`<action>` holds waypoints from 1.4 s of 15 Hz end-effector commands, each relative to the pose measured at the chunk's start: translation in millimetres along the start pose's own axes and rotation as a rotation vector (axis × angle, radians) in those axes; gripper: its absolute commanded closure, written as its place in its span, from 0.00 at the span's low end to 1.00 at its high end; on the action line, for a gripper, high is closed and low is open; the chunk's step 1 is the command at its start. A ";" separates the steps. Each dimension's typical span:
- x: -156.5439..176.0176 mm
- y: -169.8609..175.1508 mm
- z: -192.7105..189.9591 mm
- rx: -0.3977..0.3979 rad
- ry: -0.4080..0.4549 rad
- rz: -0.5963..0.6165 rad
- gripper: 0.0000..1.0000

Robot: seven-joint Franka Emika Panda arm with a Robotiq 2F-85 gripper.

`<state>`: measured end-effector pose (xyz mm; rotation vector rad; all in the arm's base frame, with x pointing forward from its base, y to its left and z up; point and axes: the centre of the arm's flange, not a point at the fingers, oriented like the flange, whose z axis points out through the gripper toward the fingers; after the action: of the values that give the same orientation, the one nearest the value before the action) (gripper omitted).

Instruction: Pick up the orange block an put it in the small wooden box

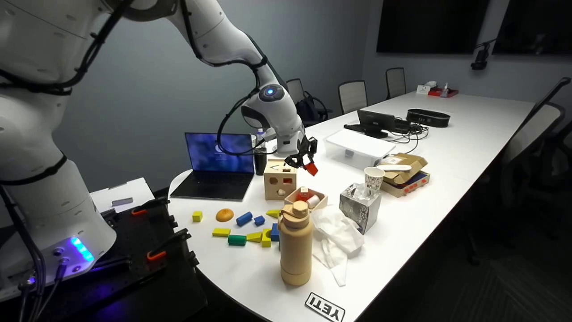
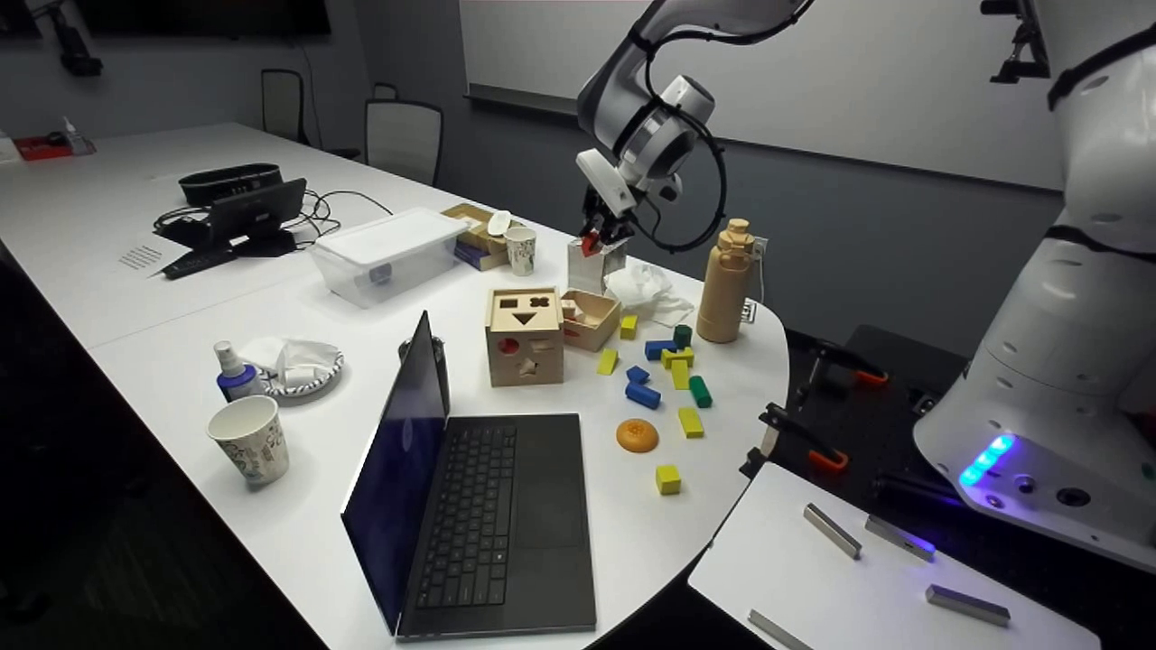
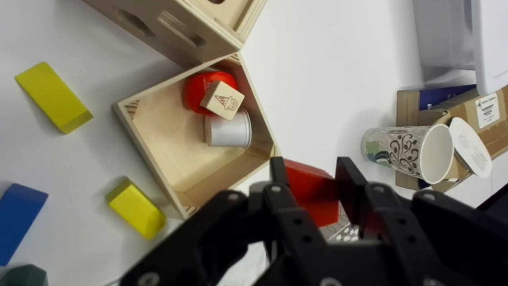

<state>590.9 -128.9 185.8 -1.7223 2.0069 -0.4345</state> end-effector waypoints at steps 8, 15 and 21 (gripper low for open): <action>12.8 31.6 68.5 -0.029 -0.072 0.113 0.90; 16.8 43.1 83.0 -0.054 -0.075 0.148 0.39; 10.6 32.7 57.3 -0.039 -0.063 0.130 0.00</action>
<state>597.3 -137.3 91.9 -1.6157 2.0947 -0.2703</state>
